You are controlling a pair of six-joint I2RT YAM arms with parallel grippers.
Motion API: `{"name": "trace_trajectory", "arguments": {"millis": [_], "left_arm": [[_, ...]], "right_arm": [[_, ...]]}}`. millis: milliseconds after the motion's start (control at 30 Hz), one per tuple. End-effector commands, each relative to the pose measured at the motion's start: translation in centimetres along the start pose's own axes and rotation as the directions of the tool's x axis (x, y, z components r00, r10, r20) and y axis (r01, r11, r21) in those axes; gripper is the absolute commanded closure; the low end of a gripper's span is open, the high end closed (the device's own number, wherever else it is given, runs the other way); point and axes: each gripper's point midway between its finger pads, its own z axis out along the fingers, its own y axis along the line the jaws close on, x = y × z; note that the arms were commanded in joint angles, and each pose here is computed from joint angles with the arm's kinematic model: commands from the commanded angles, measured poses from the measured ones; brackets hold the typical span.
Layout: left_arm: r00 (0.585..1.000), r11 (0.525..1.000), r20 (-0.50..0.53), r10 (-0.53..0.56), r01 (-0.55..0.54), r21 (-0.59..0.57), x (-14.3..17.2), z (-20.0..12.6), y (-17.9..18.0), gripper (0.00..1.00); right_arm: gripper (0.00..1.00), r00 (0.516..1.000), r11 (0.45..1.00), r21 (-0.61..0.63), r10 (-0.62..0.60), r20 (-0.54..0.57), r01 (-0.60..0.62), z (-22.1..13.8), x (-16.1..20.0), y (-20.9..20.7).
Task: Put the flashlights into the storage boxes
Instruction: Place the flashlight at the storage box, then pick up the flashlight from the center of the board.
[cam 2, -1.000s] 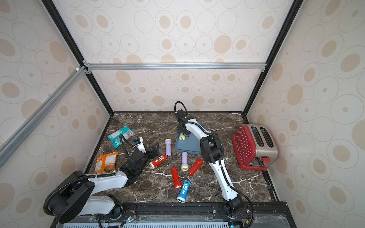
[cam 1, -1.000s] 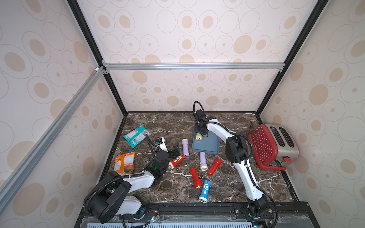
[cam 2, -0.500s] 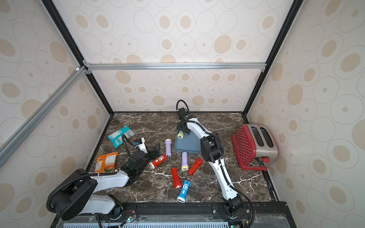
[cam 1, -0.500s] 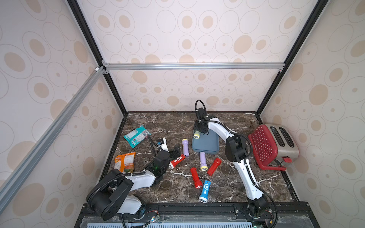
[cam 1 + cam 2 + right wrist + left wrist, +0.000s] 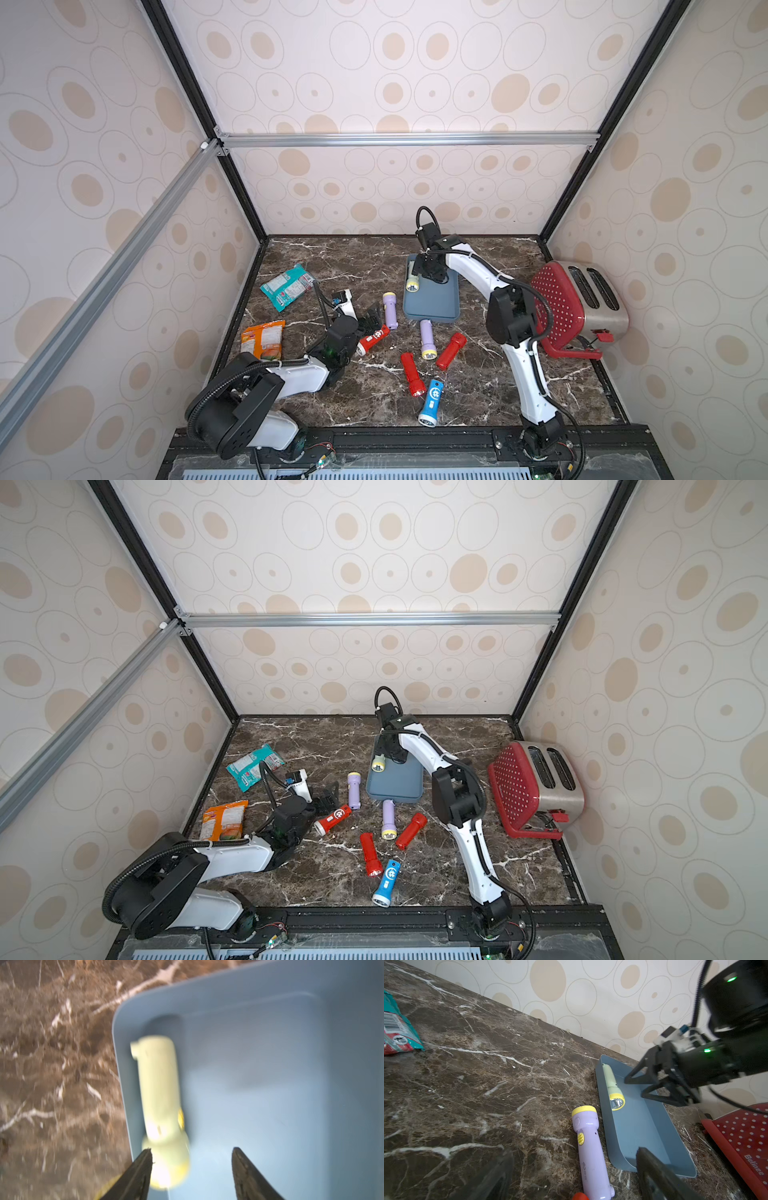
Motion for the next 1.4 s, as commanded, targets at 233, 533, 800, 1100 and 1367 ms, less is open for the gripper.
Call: {"name": "trace_trajectory", "arguments": {"millis": [233,533,800,1100,1367], "left_arm": [[1.000,1.000,0.030,0.000,0.000,-0.001,-1.3,0.8,-0.7,0.09],[0.999,1.000,0.039,0.010,-0.009,-0.022,-1.4,0.6,-0.2,0.09],[0.999,1.000,0.036,0.013,-0.012,-0.026,-1.3,0.7,-0.1,0.09],[1.000,1.000,0.016,-0.010,0.010,-0.004,-0.8,0.8,-0.4,0.09],[1.000,1.000,0.008,-0.003,0.003,-0.014,-0.8,0.9,-0.4,0.08]], "right_arm": [[0.37,0.980,0.978,-0.070,0.196,0.009,-0.195,-10.1,13.3,-10.4],[0.39,0.962,0.963,-0.066,0.254,-0.097,-0.260,-7.9,19.0,-13.6],[0.40,0.967,0.974,-0.060,0.208,-0.147,-0.219,-5.8,20.2,-12.6],[0.44,0.967,0.981,0.019,0.195,-0.164,-0.195,-3.1,21.0,-13.1],[0.49,0.970,0.983,0.079,0.177,-0.165,-0.166,-1.9,21.2,-13.0]]}}
